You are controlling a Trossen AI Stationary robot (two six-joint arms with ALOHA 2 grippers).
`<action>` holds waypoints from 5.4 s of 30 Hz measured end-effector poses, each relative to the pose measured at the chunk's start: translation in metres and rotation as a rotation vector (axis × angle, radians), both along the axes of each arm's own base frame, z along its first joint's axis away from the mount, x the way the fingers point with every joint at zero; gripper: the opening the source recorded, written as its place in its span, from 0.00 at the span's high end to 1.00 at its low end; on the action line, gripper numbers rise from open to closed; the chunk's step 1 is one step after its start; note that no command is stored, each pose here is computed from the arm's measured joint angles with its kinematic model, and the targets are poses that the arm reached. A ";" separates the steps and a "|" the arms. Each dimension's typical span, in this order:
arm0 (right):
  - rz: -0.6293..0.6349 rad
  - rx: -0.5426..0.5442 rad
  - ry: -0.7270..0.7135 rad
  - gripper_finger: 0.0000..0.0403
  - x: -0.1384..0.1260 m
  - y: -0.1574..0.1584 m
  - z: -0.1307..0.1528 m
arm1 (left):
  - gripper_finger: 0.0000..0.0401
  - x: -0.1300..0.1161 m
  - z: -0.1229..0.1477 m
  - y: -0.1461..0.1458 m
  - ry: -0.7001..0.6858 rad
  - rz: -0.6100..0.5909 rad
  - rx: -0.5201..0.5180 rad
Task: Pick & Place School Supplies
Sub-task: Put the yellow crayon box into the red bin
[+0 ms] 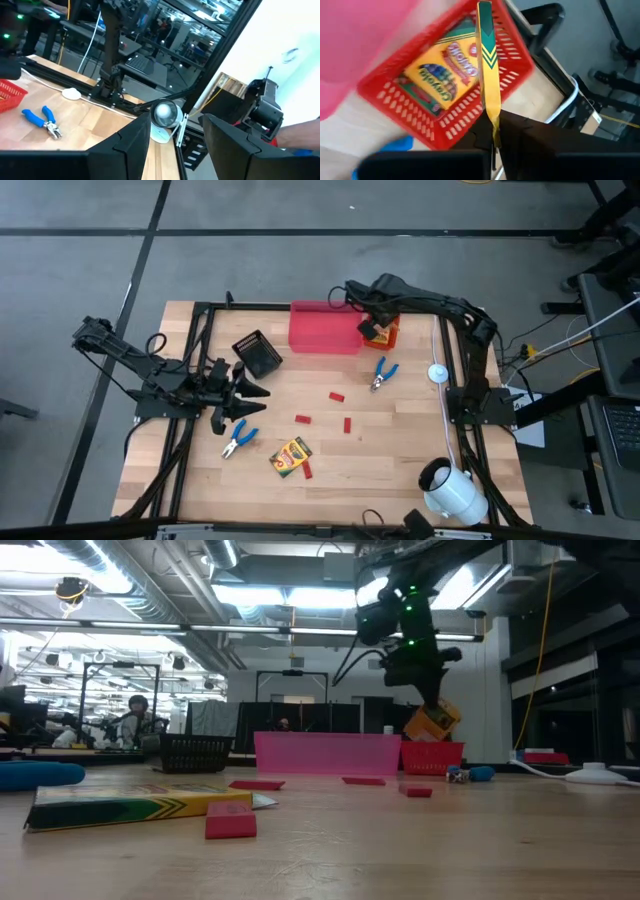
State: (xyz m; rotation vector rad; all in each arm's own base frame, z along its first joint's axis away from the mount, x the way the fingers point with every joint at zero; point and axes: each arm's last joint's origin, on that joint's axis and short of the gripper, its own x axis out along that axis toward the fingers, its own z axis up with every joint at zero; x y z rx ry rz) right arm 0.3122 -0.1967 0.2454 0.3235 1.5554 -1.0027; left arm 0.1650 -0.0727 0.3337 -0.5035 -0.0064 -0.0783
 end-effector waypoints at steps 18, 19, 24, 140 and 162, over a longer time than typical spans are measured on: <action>-0.108 -0.038 -0.076 0.50 -0.002 -0.005 0.050 | 0.55 -0.005 0.001 -0.002 -0.006 -0.003 0.017; -0.126 -0.043 -0.095 0.51 -0.002 -0.004 0.054 | 0.55 -0.005 0.002 -0.002 -0.008 -0.002 0.020; -0.162 0.036 -0.153 0.54 -0.001 -0.001 0.055 | 0.55 -0.005 0.002 -0.002 -0.008 0.015 0.030; -0.045 0.873 -1.191 0.69 0.047 0.280 -0.087 | 0.55 -0.018 -0.037 -0.006 0.422 -0.063 -0.290; -0.007 0.782 -0.800 0.69 0.108 0.293 -0.108 | 0.55 -0.028 -0.039 -0.021 0.440 -0.094 -0.254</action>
